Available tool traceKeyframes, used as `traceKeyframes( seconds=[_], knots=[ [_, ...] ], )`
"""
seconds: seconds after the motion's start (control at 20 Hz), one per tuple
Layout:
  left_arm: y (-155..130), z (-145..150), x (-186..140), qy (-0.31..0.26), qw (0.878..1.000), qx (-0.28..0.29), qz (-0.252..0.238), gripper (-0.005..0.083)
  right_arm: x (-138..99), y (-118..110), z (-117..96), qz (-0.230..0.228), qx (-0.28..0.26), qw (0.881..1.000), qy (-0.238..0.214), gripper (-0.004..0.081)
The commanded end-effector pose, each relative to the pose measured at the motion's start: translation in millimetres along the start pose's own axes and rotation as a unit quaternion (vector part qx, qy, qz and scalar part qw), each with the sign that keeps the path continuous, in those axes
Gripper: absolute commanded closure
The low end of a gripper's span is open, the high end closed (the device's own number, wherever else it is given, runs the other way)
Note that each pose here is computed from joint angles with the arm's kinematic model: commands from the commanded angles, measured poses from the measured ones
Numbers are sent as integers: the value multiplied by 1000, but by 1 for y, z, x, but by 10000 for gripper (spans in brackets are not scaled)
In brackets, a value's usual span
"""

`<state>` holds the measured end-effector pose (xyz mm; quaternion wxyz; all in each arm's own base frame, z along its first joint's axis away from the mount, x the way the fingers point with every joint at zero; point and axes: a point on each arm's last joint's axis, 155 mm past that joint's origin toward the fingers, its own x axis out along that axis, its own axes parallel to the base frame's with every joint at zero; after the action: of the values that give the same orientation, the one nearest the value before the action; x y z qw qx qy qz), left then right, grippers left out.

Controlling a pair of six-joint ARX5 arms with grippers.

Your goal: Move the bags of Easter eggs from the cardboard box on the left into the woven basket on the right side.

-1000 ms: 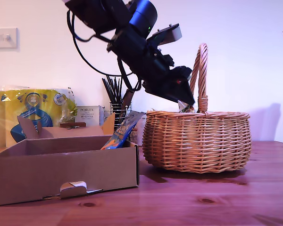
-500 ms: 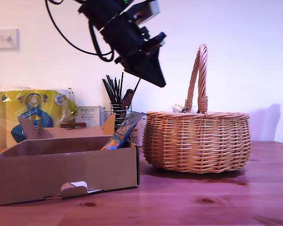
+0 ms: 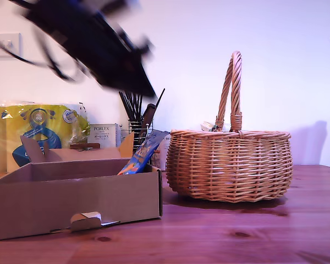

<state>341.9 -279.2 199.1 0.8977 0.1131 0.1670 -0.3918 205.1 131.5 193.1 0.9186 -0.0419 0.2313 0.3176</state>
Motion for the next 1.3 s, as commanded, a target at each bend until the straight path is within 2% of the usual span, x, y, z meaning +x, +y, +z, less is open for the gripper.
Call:
traceKeyframes(
  seconds=[0.0,0.1,0.15,0.2,0.25,0.3,0.35,0.4,0.55,0.85,1.1,1.25],
  knots=[
    [-9,-14,-2,-3,1000,-5,-4,796,-2,1,5,1,-6,1000,-7,782],
    [-26,-26,-5,11,1000,-5,-23,788,-2,1,5,1,-6,1000,-7,782],
    [-30,-26,-2,11,1000,-3,-28,715,-2,1,5,1,-6,1000,-6,782],
    [-37,-27,2,11,999,0,-35,486,-2,1,5,1,-6,1000,-7,782],
    [-38,-28,6,9,999,4,-32,181,-2,1,5,1,-6,1000,-7,782],
    [-38,-29,10,9,1000,7,-24,-52,-2,1,5,1,-6,1000,-7,782],
    [-38,-34,14,16,1000,9,-19,45,-2,1,5,2,-6,1000,-7,782],
    [-36,-40,18,24,1000,9,-11,69,-2,1,5,1,-6,1000,-7,782],
    [-30,-52,25,42,999,2,11,65,-2,1,5,1,-6,1000,-7,782],
    [-31,-59,37,43,999,4,13,61,-2,1,5,2,-6,1000,-7,782],
    [-1,-67,52,38,995,29,91,61,-2,1,5,2,-6,1000,-7,782],
    [4,-80,58,54,992,27,107,61,-2,1,6,2,-6,1000,-8,782]
  ],
)
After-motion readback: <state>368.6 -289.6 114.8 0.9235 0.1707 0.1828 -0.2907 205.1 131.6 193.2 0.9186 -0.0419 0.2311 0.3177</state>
